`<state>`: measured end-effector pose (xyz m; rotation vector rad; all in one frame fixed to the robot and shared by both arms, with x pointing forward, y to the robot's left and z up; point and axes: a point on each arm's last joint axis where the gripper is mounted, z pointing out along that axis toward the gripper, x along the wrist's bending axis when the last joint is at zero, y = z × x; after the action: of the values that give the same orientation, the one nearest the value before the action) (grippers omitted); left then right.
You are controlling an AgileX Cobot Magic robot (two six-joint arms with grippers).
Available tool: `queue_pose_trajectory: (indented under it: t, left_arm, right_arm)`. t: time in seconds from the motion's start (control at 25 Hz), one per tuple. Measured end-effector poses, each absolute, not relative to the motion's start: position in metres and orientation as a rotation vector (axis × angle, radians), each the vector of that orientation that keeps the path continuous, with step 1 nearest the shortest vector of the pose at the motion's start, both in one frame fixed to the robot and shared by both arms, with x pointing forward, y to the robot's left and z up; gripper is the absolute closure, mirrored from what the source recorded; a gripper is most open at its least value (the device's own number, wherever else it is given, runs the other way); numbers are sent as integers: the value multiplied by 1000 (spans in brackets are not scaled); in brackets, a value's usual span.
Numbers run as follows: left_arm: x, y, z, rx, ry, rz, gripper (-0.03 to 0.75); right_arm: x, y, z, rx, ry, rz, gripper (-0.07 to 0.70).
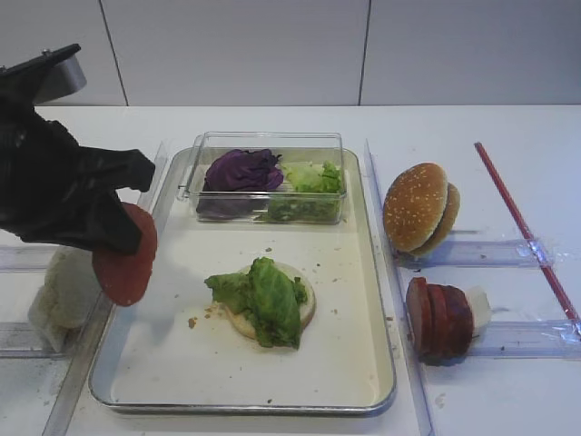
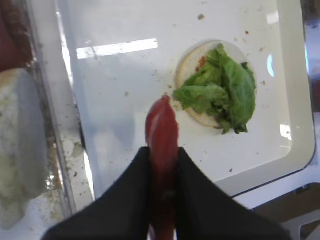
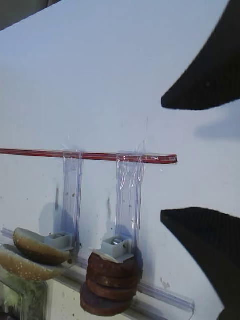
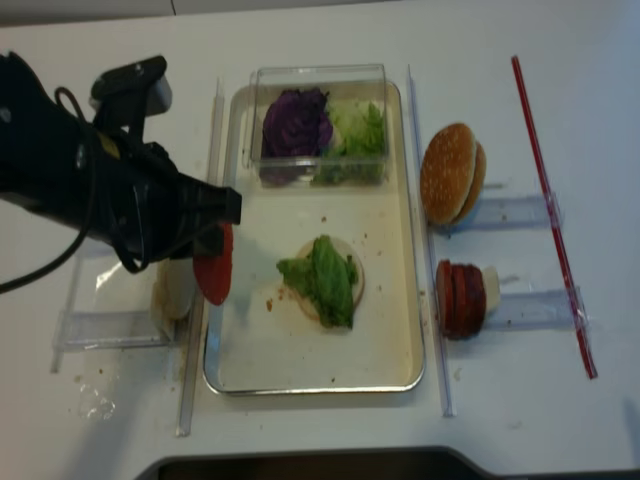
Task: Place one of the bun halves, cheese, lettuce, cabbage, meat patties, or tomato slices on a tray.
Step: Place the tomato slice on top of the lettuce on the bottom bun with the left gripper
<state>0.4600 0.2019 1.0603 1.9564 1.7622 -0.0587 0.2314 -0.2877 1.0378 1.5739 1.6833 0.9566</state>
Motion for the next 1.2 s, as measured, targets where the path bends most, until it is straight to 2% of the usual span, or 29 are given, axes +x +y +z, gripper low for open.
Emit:
queue_pose_trajectory:
  t: [0.32,0.6,1.2]
  left_arm:
    - [458,190,1051,1875,1632,-166,658]
    - [461,178,1057,1804,1481,-235,658]
    - [494,148,1007,1691,1471,-575,659]
  right_arm:
    - [231,-288,1038,1574,1683,957,181]
    - [231,-288,1038,1574,1683,957,181]
    - [231,-288,1038,1574,1683,957,181]
